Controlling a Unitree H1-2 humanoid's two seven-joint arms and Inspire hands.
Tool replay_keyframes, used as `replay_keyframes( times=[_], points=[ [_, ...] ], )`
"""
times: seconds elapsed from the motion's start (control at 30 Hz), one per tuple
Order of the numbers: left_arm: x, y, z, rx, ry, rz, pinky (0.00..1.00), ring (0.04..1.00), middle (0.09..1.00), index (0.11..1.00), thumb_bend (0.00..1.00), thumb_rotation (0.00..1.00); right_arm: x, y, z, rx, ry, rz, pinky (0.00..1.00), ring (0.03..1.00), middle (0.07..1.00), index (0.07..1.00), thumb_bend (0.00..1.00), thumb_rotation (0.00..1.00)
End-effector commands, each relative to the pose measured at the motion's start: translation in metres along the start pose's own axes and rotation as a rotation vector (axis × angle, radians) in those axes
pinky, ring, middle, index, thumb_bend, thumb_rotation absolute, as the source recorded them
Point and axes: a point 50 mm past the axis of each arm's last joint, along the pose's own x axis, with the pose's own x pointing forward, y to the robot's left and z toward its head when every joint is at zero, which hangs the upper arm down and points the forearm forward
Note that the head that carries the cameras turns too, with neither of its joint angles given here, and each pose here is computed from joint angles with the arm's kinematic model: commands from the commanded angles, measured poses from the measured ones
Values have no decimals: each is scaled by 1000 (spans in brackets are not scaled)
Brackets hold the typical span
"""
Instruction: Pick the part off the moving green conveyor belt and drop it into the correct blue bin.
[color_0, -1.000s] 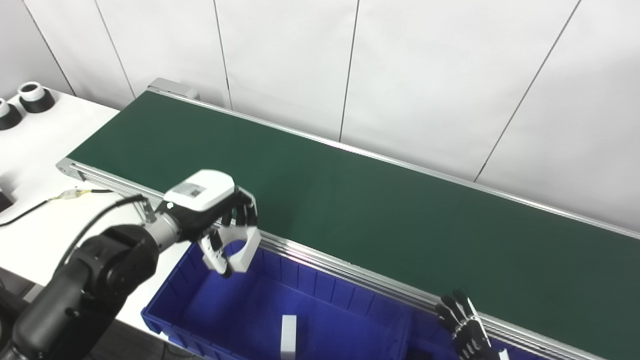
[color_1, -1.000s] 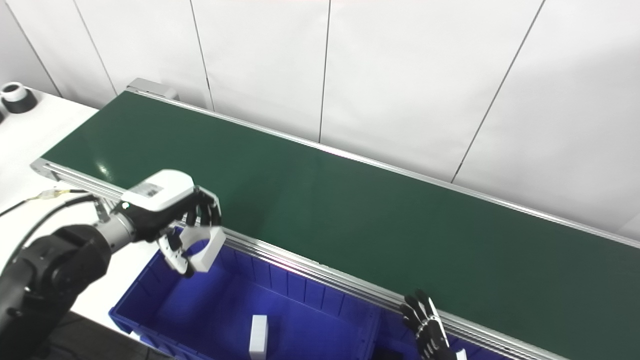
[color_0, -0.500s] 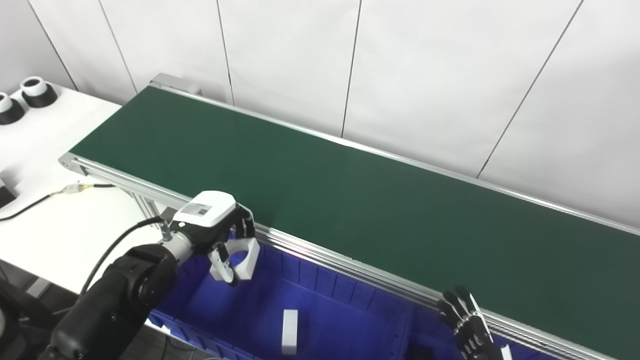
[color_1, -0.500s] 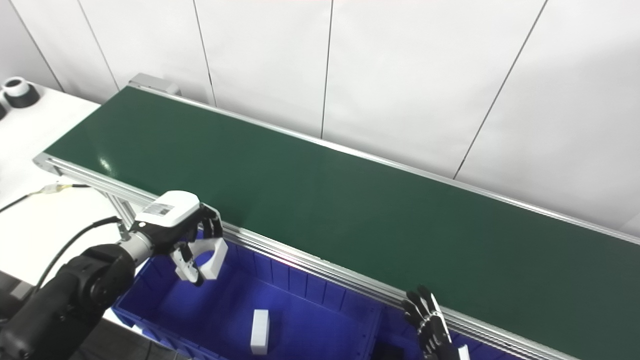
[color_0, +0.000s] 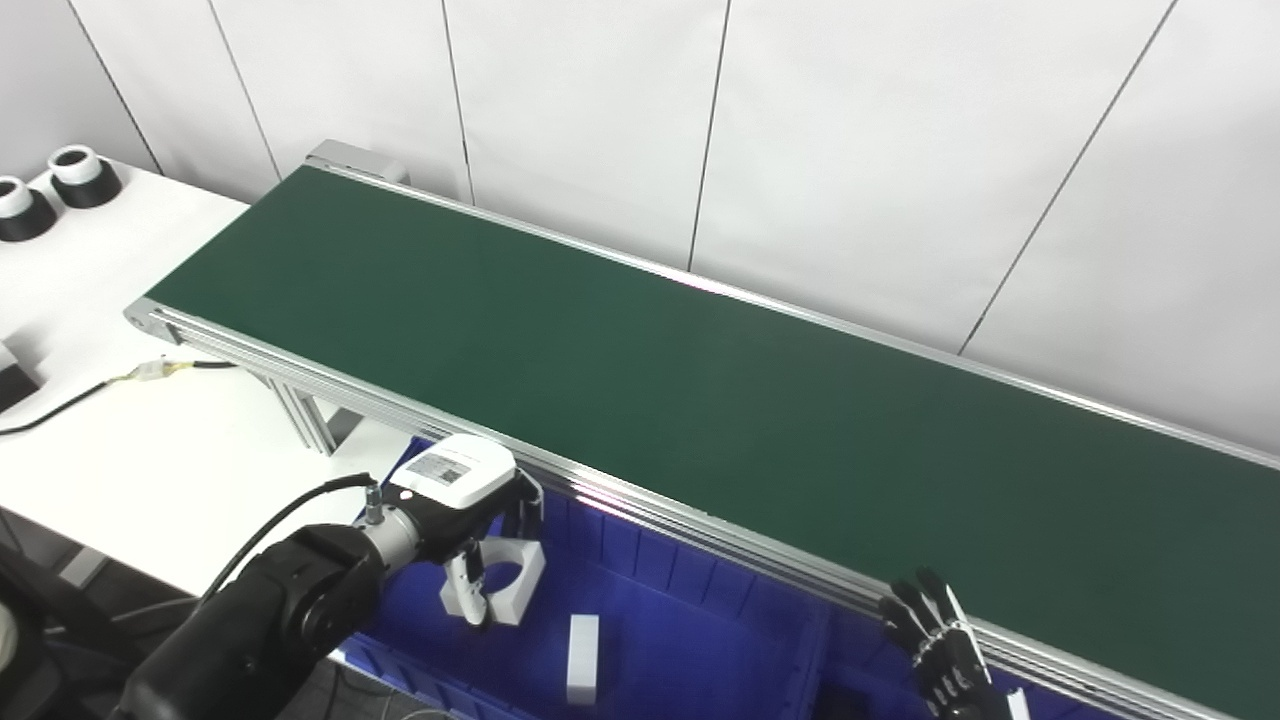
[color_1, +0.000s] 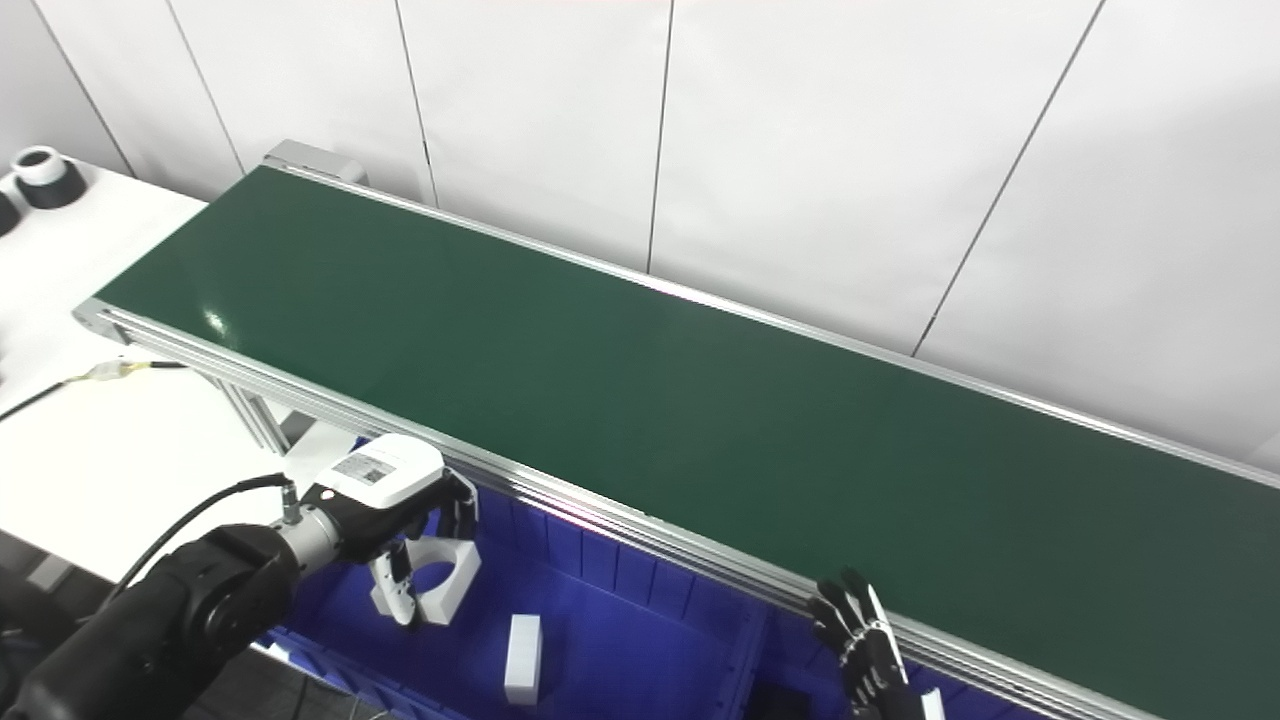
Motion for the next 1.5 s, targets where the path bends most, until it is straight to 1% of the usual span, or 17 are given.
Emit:
replay_keyframes(
  times=[0.0,0.17,0.3,0.4,0.43,0.47,0.5,0.53,0.57,0.6,0.63,0.8,1.0,1.13,1.33,1.43,1.47],
  points=[
    [-6,12,-1,37,-8,20,312,374,411,497,521,0,7,1,10,-8,-80,6,854,858,893,947,842,950],
    [-9,13,1,50,-15,21,344,406,440,493,524,0,6,1,9,-8,-77,11,863,866,897,950,830,957],
    [-9,12,0,55,-15,32,346,401,428,496,523,0,5,1,9,-6,-74,9,857,865,895,948,829,957],
    [-9,12,-1,56,-5,37,370,418,435,502,523,0,5,1,9,-7,-75,5,852,861,893,946,838,954],
    [-9,13,-1,56,0,37,436,488,485,486,523,0,5,1,10,-7,-75,6,854,863,894,946,838,955],
    [-9,13,0,57,3,37,494,549,566,489,523,35,5,1,10,-8,-76,6,855,865,895,946,837,957],
    [-10,16,1,84,3,24,561,615,636,552,695,88,4,1,10,-10,-75,9,859,868,897,948,837,961],
    [-10,17,2,104,4,14,624,677,696,627,902,140,4,1,10,-11,-74,10,863,872,899,950,837,966],
    [-11,19,3,129,2,8,630,683,702,634,922,146,4,2,10,-11,-75,11,864,872,899,950,837,966],
    [-11,20,3,144,0,6,648,702,722,668,969,183,4,2,10,-11,-75,10,861,871,898,949,836,965],
    [-12,21,4,150,0,6,652,709,728,681,985,197,4,2,10,-12,-75,10,860,871,898,949,837,965],
    [-12,23,6,152,4,5,653,706,731,699,1000,205,4,2,11,-14,-74,10,857,868,897,946,844,966],
    [-14,26,10,143,-1,13,650,703,727,697,1000,194,4,0,11,-13,-76,13,858,869,897,948,847,965],
    [-18,32,20,132,-23,30,637,695,724,690,1000,206,2,-1,12,-18,-76,12,859,871,899,949,846,966],
    [-21,42,39,70,-102,63,611,678,717,687,1000,209,2,-3,11,-7,-71,13,859,871,898,947,863,953],
    [-24,48,48,2,-187,98,593,667,707,681,1000,207,3,-2,11,-11,-72,17,860,868,896,946,858,952],
    [-25,50,51,-53,-228,107,586,664,706,679,1000,206,3,-1,11,-22,-74,18,856,864,894,947,857,957]
  ],
)
